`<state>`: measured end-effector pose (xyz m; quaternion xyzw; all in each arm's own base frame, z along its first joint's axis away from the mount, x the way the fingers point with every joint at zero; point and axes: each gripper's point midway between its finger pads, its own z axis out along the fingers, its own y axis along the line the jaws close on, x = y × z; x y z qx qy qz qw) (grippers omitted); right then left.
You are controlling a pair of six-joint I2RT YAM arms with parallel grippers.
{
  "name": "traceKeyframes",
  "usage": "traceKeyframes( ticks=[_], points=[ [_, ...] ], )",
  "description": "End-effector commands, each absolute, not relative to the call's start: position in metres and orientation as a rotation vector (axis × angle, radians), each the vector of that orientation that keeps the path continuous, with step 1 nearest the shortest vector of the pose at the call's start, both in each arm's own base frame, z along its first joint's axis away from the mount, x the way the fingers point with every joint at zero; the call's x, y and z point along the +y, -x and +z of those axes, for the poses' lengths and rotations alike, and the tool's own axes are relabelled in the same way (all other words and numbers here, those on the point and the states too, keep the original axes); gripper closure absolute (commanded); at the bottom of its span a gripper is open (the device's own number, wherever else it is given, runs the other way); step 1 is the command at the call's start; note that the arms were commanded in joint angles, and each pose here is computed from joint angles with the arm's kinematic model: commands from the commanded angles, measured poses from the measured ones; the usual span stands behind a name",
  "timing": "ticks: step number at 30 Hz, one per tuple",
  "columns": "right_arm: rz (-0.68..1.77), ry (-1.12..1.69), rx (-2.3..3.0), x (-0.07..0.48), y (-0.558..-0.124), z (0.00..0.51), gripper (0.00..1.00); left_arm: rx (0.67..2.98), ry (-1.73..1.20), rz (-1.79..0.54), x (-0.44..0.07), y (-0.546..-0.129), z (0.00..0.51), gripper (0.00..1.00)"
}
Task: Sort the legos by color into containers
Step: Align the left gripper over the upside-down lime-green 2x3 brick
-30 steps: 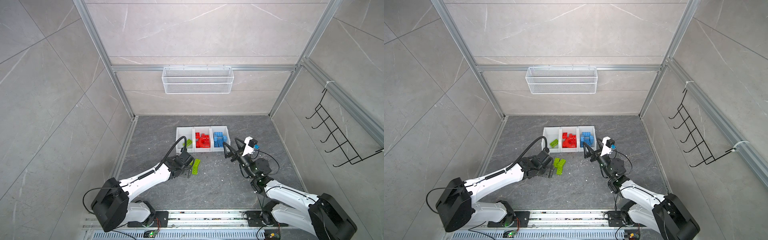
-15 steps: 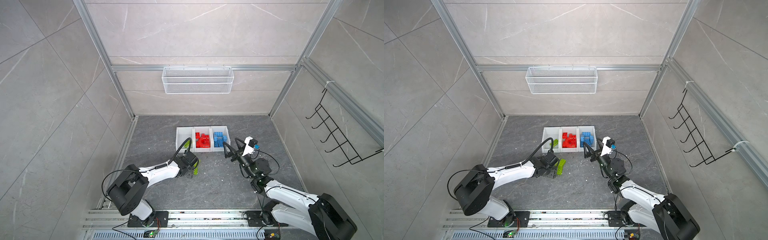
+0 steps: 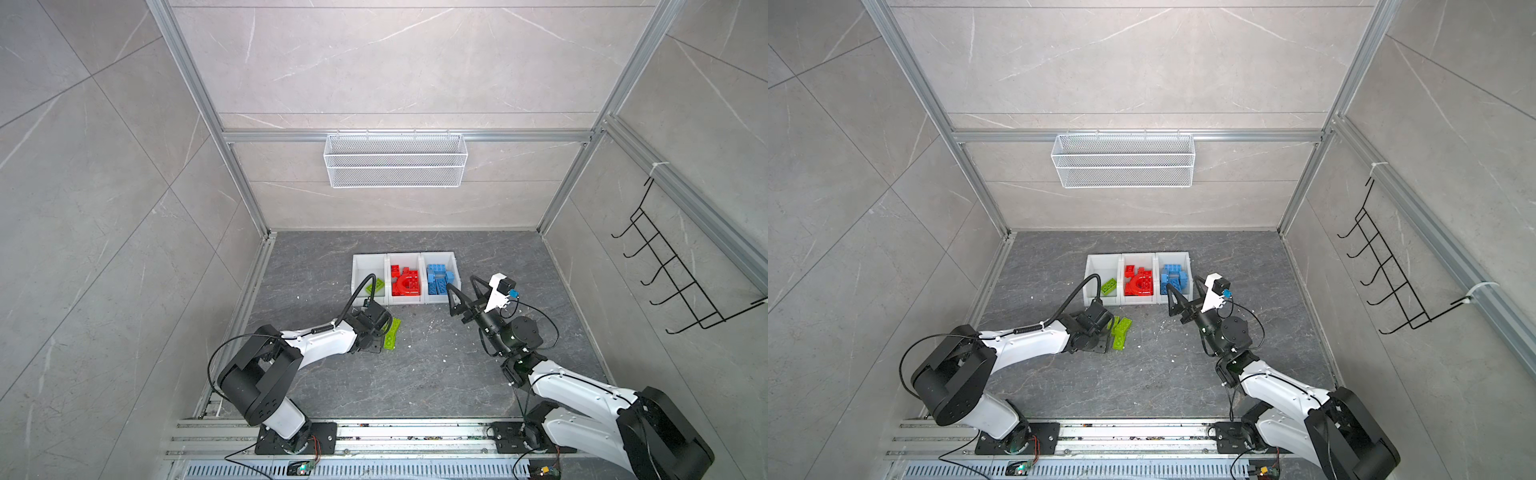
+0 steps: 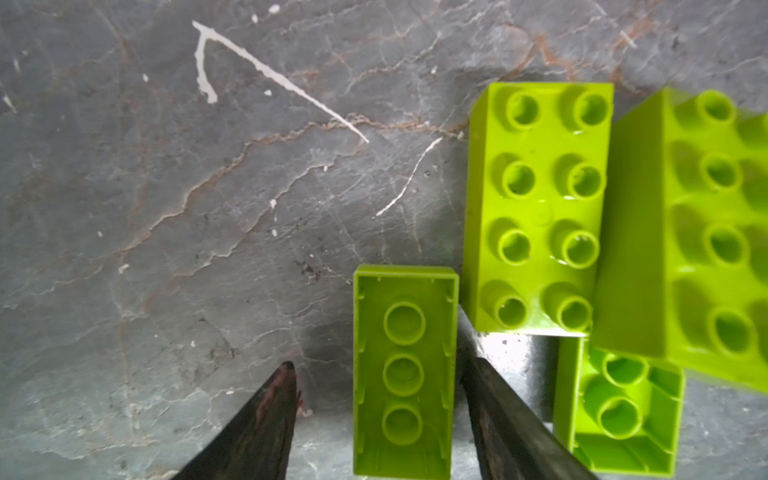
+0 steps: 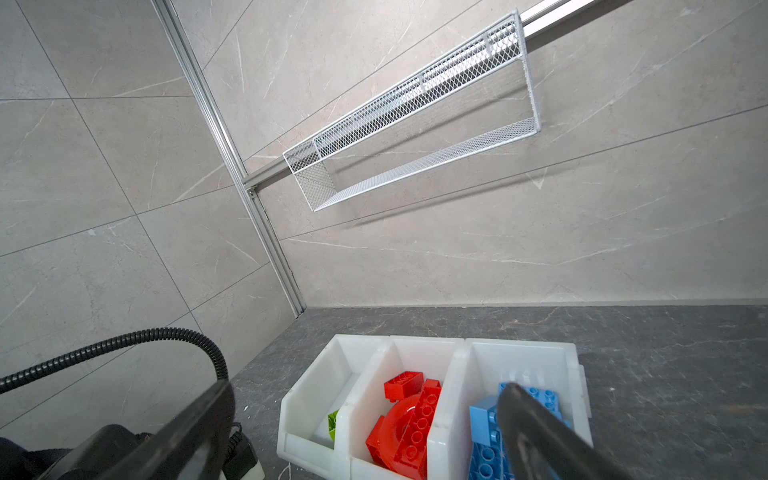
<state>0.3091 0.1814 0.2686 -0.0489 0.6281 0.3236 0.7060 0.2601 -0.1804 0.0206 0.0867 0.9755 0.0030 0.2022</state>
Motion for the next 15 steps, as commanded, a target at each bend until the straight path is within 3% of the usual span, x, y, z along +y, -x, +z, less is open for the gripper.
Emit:
traceKeyframes(
  ticks=[1, 15],
  points=[
    [0.698, 0.099, 1.372, 0.178, -0.312, 0.277, 0.00, 2.719, -0.291, -0.004, -0.187, -0.263, 0.020, 0.33],
    [0.690, 0.093, 1.376, 0.177, -0.313, 0.275, 0.00, 2.700, -0.269, 0.007, -0.180, -0.261, 0.032, 0.54]
  ],
)
